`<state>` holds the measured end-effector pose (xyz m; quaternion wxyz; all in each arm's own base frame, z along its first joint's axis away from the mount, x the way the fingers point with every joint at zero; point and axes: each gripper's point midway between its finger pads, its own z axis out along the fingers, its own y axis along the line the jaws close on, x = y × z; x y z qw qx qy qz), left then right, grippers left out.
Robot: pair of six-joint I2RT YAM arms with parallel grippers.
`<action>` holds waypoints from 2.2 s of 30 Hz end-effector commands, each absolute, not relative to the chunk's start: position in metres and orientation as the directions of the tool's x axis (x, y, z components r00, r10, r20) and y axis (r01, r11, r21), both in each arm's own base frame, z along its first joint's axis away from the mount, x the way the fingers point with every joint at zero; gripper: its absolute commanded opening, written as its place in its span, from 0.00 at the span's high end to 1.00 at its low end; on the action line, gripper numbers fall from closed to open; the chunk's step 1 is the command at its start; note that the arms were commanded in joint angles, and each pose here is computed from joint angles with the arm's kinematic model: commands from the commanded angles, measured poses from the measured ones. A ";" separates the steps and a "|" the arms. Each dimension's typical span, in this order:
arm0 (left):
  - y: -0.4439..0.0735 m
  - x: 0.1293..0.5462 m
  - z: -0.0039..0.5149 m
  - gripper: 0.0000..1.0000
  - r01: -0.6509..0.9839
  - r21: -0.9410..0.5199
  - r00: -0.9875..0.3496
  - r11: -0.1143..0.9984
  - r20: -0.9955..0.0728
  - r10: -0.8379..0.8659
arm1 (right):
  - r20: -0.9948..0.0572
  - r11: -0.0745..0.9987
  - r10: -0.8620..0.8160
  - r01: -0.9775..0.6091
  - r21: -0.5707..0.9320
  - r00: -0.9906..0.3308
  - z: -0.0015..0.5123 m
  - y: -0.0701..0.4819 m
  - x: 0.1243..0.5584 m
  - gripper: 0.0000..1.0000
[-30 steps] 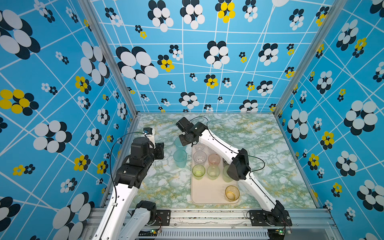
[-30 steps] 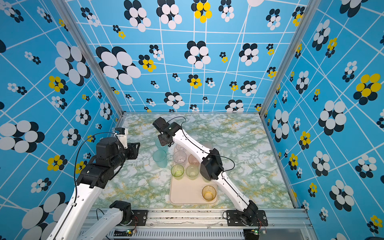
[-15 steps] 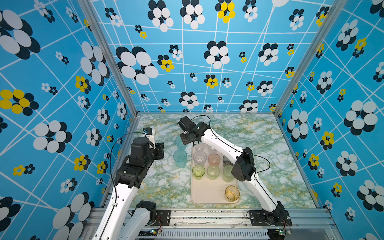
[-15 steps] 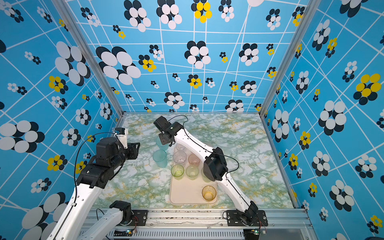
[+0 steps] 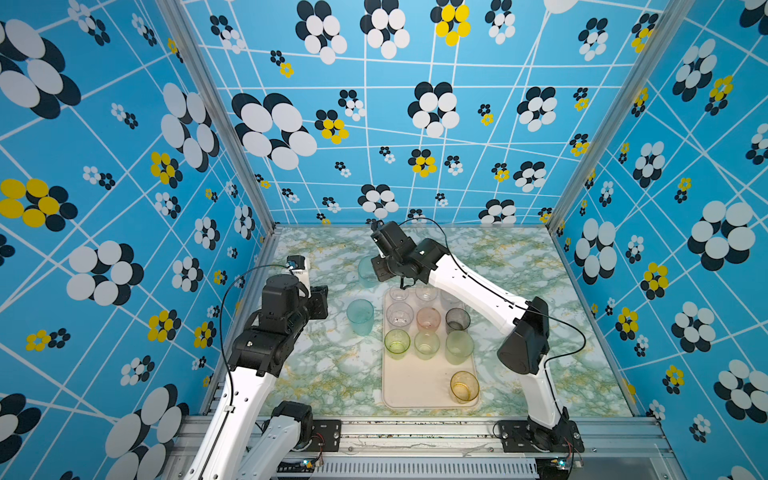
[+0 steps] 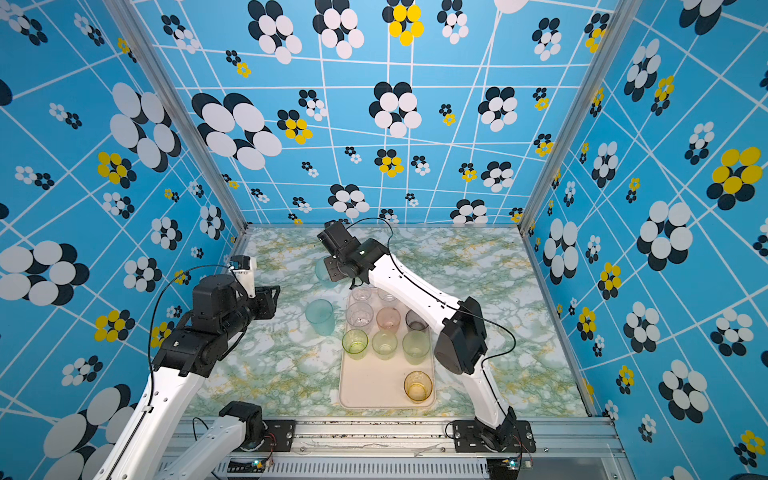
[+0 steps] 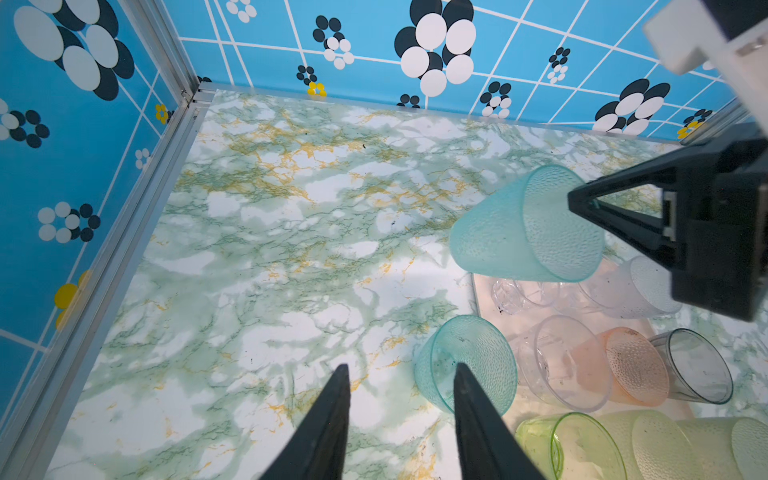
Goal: Place the glasses into the tray
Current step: 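Close the right gripper on the teal tumbler's rim and lift it, then carry the teal tumbler to the tray's near end beside the amber tumbler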
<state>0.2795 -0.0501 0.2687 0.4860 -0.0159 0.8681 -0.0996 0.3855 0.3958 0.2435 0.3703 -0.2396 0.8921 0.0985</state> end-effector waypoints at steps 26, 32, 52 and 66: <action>-0.053 0.266 0.258 0.58 0.078 -0.219 -0.576 0.973 -0.806 -0.135 | -0.553 0.723 -0.622 -0.677 -0.135 -0.554 0.263 0.274 0.200 0.98; -0.053 0.263 0.262 0.58 0.080 -0.216 -0.573 0.973 -0.809 -0.132 | -0.504 0.715 -0.629 -0.695 -0.075 -0.593 0.232 0.270 0.168 0.98; -0.058 0.261 0.257 0.58 0.092 -0.252 -0.588 0.963 -0.795 -0.152 | -0.429 0.774 -0.586 -0.632 -0.045 -0.687 0.166 0.253 0.139 0.98; -0.062 0.263 0.255 0.58 0.098 -0.273 -0.600 0.957 -0.783 -0.162 | -0.441 0.785 -0.562 -0.619 -0.018 -0.700 0.151 0.258 0.139 0.98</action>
